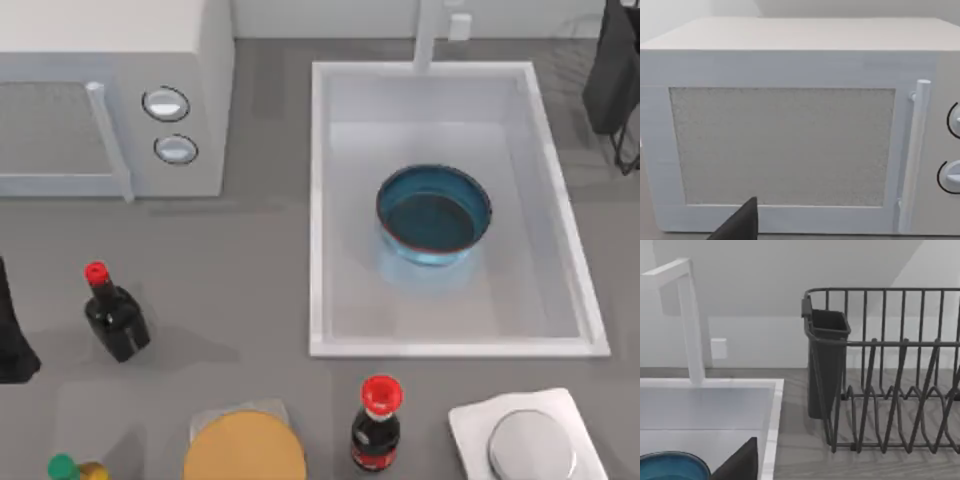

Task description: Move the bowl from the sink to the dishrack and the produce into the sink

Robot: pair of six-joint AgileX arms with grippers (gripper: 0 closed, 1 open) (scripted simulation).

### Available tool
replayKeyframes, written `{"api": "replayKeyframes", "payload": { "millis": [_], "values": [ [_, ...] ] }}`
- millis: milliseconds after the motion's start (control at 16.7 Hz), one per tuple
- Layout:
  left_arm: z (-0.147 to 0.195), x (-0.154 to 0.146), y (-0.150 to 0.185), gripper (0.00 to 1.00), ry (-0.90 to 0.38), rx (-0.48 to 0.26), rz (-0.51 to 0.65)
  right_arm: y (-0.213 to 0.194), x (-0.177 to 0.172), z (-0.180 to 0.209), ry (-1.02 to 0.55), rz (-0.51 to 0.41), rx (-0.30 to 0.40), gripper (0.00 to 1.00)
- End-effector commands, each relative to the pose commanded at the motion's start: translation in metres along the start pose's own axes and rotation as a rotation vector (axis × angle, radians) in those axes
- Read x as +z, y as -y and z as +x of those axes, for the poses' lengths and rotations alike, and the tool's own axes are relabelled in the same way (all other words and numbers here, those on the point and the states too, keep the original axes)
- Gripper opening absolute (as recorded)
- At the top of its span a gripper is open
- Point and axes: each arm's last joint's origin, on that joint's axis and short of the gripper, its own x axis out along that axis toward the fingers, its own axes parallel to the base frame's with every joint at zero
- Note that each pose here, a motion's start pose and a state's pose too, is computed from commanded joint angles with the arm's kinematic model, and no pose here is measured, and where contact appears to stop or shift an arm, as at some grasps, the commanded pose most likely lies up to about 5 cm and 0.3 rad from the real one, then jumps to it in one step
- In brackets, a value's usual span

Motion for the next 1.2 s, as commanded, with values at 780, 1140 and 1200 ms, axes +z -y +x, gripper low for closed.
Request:
{"api": "replayKeyframes", "payload": {
  "millis": [780,1140,1200],
  "values": [
    [0.000,0.000,0.000,1.00,0.000,0.000,0.000,-0.020,0.123,0.024,-0.269,0.222,0.118,1.00],
    [0.000,0.000,0.000,1.00,0.000,0.000,0.000,-0.067,0.172,0.137,-0.754,0.272,0.086,1.00],
    [0.000,0.000,0.000,1.00,0.000,0.000,0.000,-0.079,0.170,0.161,-0.839,0.265,0.070,1.00]
  ]
}}
